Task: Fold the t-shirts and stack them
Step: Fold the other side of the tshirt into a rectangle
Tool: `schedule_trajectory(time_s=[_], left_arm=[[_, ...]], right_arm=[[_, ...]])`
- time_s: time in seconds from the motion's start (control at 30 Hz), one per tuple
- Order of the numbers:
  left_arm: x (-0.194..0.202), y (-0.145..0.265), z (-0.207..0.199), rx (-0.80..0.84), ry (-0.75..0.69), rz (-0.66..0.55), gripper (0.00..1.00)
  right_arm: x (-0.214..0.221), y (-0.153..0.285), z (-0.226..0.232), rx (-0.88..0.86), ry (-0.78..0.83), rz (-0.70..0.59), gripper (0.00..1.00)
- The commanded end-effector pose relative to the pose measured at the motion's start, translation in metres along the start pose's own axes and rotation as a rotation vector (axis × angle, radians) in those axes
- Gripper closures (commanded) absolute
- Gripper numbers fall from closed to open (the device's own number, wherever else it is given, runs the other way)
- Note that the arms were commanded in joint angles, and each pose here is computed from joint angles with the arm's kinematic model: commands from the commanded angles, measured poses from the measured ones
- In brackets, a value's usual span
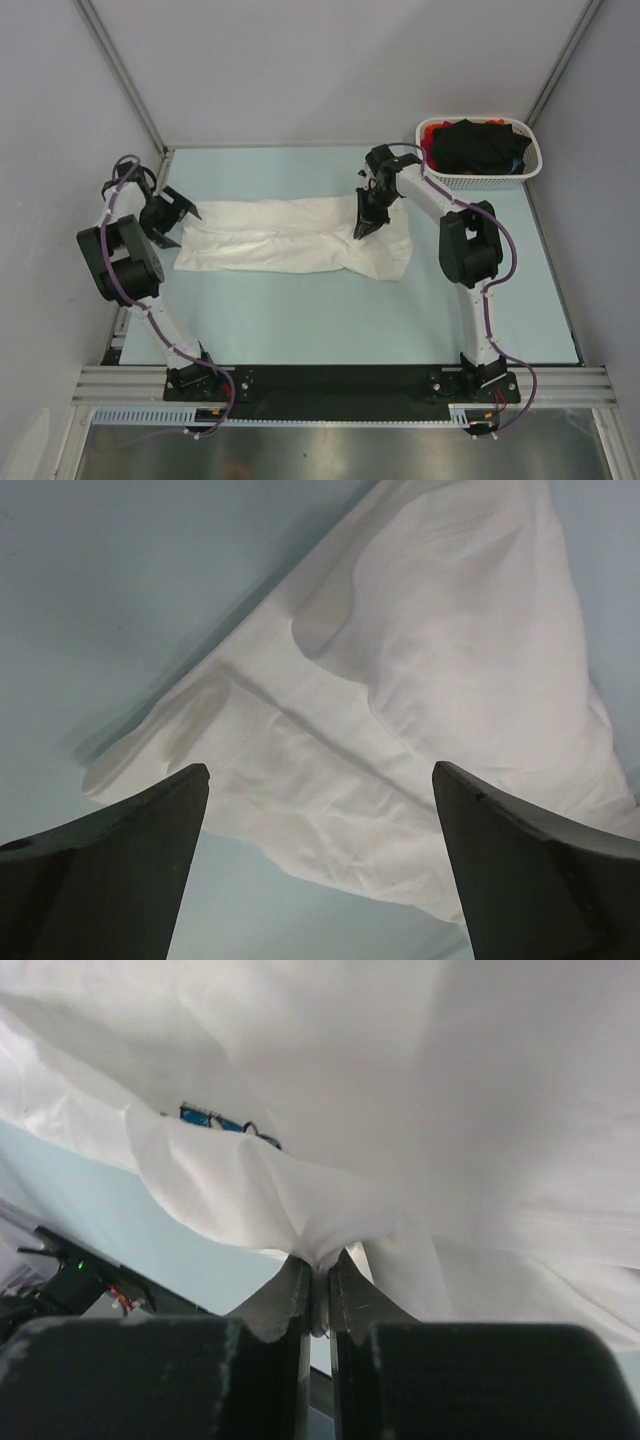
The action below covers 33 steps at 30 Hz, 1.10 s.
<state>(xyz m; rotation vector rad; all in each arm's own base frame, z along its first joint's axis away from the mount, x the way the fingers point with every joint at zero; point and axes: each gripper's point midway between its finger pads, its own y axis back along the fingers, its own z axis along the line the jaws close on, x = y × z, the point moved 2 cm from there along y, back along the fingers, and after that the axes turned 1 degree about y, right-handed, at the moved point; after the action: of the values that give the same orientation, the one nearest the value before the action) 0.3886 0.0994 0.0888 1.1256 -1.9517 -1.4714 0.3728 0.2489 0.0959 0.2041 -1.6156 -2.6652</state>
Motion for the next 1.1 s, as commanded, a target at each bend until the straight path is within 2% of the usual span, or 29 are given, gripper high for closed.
schedule_trajectory(time_s=[0.0, 0.03, 0.1, 0.13, 0.17, 0.23, 0.27, 0.4, 0.63, 0.8, 0.97, 1.07], left_arm=[[-0.004, 0.025, -0.022, 0.073, -0.071, -0.052, 0.0], [-0.002, 0.025, -0.024, 0.077, -0.078, -0.05, 0.0], [-0.001, 0.025, -0.025, 0.083, -0.092, -0.046, 0.0], [0.001, 0.025, -0.026, 0.083, -0.095, -0.043, 0.0], [0.001, 0.025, -0.027, 0.085, -0.099, -0.041, 0.0], [0.004, 0.025, -0.029, 0.09, -0.107, -0.037, 0.0], [0.004, 0.027, -0.03, 0.097, -0.11, -0.037, 0.0], [0.016, 0.029, -0.044, 0.135, -0.159, -0.022, 0.0], [0.04, 0.019, -0.045, 0.125, -0.197, 0.027, 0.0], [0.047, 0.012, -0.046, 0.114, -0.215, 0.049, 0.0], [0.052, 0.004, -0.049, 0.096, -0.221, 0.08, 0.0], [0.055, 0.002, -0.051, 0.093, -0.234, 0.09, 0.0]], right_arm=[[-0.032, 0.011, -0.007, 0.109, 0.027, -0.136, 0.86], [-0.036, 0.014, -0.01, 0.157, 0.041, -0.165, 0.68], [-0.047, 0.03, -0.011, 0.286, 0.101, -0.275, 0.49], [-0.049, 0.035, -0.007, 0.308, 0.123, -0.306, 0.29], [-0.058, 0.052, -0.004, 0.375, 0.151, -0.392, 0.21], [-0.061, 0.064, 0.001, 0.422, 0.178, -0.456, 0.02], [-0.066, 0.082, 0.007, 0.441, 0.199, -0.526, 0.01], [-0.053, 0.101, 0.02, 0.403, 0.217, -0.562, 0.01], [0.003, 0.098, 0.014, 0.346, 0.224, -0.396, 0.06], [0.027, 0.091, 0.012, 0.317, 0.256, -0.304, 0.12], [0.05, 0.063, 0.006, 0.285, 0.25, -0.177, 0.18], [0.054, 0.057, 0.015, 0.282, 0.279, -0.182, 0.2]])
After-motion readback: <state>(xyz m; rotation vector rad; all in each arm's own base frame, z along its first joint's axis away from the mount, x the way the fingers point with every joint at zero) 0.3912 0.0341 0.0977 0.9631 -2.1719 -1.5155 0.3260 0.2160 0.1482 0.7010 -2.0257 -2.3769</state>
